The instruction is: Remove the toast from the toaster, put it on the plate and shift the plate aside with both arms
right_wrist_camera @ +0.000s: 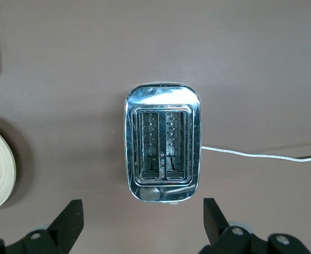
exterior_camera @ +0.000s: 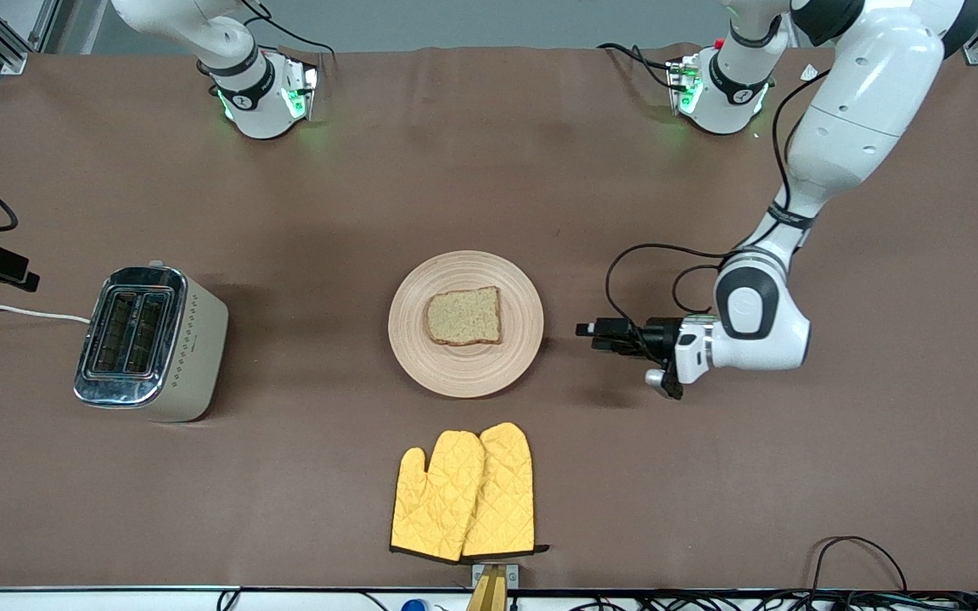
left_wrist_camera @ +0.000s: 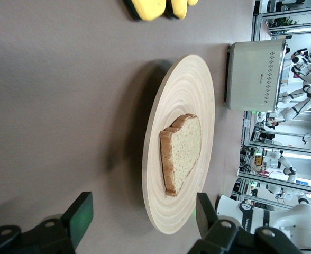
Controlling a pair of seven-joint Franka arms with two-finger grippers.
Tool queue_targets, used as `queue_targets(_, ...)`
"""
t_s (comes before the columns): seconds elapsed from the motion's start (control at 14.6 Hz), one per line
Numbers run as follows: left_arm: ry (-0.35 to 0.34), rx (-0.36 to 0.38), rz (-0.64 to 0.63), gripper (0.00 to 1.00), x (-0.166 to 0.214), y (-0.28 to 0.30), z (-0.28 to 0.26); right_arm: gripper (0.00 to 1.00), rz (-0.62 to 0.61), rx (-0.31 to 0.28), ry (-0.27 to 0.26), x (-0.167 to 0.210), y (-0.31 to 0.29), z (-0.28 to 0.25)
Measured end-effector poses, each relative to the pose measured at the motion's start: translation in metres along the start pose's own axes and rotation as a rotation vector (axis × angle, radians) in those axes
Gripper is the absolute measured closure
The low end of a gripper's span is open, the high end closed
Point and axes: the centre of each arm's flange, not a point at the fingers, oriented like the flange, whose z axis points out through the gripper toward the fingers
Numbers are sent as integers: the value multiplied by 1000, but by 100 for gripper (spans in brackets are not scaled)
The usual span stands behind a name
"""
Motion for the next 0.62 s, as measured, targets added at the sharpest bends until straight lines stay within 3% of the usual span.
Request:
queue_targets(0.07,1,-2,4,26,-3,1,14,0,3,10,-4,1,5,3)
queue_targets(0.34,3,-10,-1,36,-13,4,60,0,13,44,-13,2,28,7)
queue_targets(0.62,-8,-8,-14,44,-17,-6,68,0,-17,76,1,0,27,0)
